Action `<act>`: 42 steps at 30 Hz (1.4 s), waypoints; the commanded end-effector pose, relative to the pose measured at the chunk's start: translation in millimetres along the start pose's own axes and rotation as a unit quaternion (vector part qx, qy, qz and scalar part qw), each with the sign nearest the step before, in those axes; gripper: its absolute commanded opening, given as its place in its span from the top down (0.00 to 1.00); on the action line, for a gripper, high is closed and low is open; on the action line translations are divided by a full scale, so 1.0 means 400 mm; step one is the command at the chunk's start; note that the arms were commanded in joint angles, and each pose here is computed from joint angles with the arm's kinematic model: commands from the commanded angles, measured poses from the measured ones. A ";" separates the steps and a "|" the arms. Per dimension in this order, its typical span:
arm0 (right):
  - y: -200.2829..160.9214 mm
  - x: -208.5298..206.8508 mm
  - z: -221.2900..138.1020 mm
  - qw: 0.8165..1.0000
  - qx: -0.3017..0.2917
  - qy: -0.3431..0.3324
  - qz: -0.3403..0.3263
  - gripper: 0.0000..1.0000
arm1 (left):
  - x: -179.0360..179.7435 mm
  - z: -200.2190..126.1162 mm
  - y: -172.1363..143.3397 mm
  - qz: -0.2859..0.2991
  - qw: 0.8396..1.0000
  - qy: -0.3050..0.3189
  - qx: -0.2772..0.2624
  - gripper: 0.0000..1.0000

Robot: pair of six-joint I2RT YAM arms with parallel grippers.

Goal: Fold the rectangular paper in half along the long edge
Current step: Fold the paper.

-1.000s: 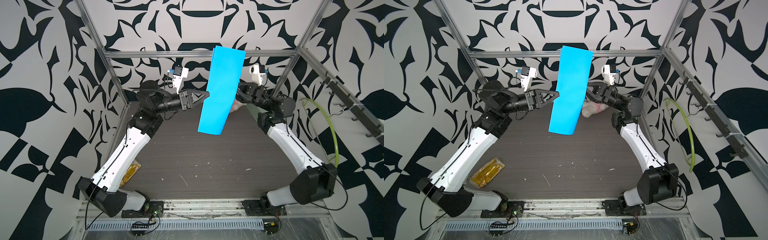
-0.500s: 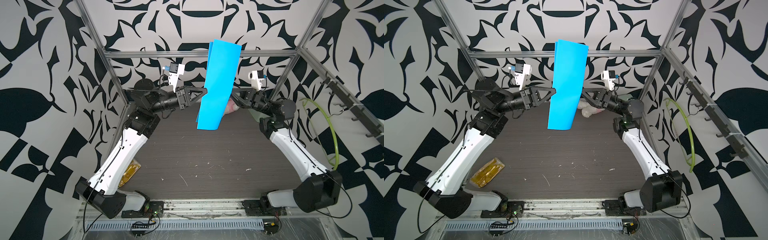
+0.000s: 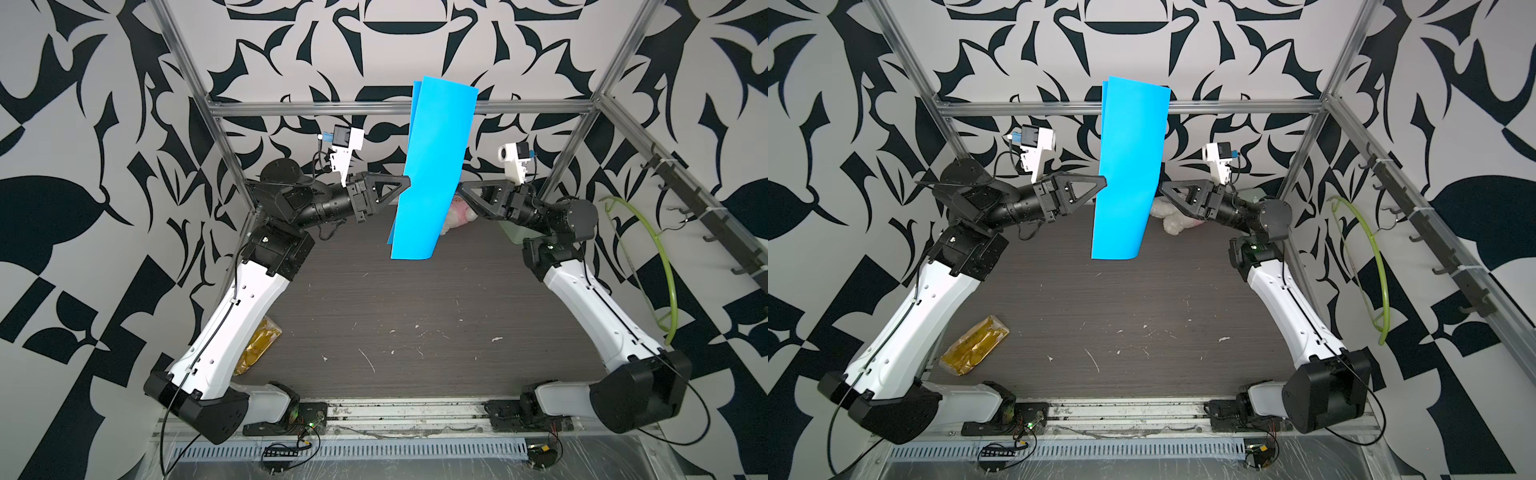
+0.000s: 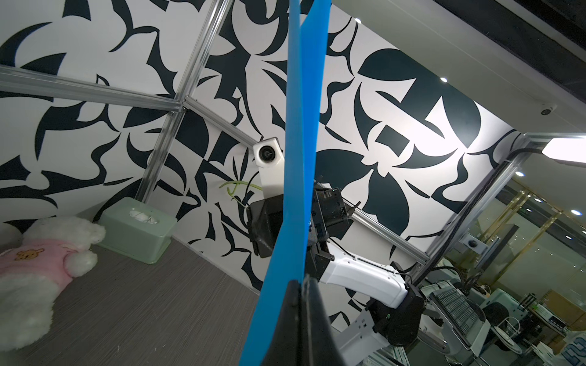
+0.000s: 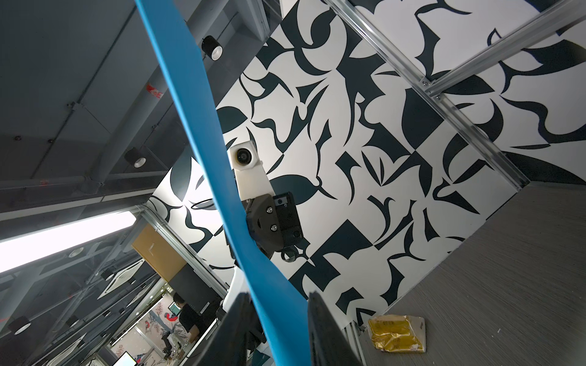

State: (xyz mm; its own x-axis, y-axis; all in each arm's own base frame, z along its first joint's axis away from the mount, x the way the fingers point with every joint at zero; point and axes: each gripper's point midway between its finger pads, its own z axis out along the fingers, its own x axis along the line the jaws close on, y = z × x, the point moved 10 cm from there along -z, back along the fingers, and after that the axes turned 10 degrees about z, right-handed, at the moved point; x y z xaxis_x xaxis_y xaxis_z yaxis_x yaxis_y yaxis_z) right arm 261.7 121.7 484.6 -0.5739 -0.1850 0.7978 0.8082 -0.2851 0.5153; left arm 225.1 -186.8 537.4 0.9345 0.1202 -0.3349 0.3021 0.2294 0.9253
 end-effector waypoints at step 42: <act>0.017 0.013 0.036 0.997 0.030 0.066 -0.037 0.86 | 0.088 0.052 -0.021 -0.064 0.998 -0.013 -0.003 1.00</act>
State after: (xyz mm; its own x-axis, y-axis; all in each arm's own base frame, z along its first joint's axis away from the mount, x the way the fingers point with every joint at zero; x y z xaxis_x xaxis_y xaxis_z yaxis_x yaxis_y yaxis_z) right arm 287.3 135.4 476.3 -0.5599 -0.2628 0.7858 0.8263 -0.2482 0.5057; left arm 258.9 -204.9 521.5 0.8822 0.0723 -0.4653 0.4365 0.2451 0.8657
